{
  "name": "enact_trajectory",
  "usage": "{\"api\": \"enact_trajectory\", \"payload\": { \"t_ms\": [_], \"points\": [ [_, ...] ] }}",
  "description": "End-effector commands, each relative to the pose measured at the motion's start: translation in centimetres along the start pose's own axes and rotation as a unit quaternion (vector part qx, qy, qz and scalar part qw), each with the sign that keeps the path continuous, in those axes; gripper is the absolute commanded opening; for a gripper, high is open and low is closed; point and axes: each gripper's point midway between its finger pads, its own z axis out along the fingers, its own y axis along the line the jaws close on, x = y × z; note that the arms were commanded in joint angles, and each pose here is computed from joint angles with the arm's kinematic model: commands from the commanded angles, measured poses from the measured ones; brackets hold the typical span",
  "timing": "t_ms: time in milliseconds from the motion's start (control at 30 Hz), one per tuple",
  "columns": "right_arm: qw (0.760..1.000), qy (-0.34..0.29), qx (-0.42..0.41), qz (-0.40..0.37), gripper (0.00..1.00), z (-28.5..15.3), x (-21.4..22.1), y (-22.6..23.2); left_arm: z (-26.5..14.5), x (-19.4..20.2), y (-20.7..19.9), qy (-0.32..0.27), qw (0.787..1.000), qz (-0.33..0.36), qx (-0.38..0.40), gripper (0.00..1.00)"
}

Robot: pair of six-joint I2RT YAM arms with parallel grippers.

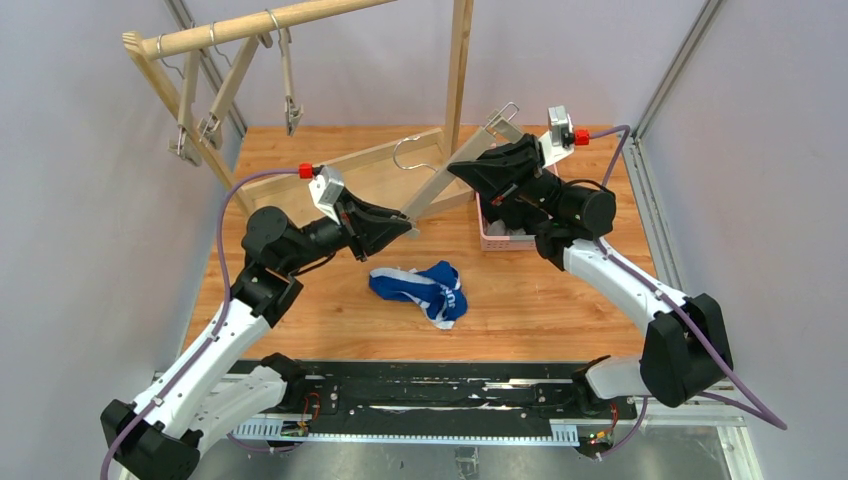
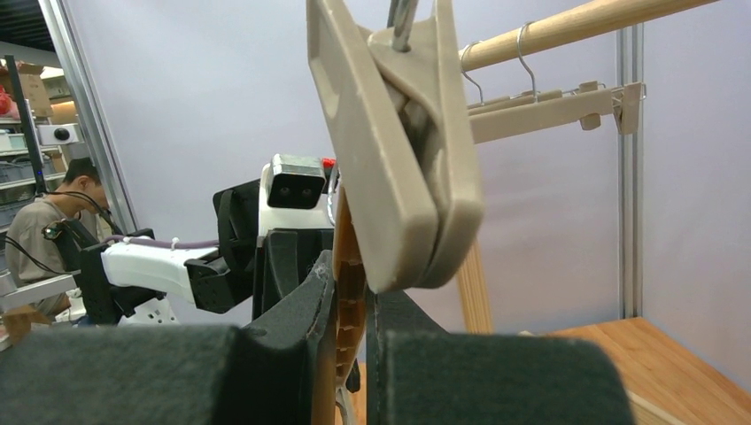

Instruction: Remove the underwear clipped to the hanger

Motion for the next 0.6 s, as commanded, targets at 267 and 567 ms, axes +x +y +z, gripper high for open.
{"api": "enact_trajectory", "payload": {
  "t_ms": [267,567],
  "points": [
    [0.999,-0.002,-0.029,-0.028,0.01,0.1,-0.8,2.1,0.7,-5.6,-2.4,-0.045,0.998,0.031,0.033,0.49],
    [0.999,-0.003,-0.029,-0.029,0.01,0.2,-0.9,2.2,2.0,-4.5,-1.8,-0.018,0.999,0.012,0.047,0.49]
  ]
}}
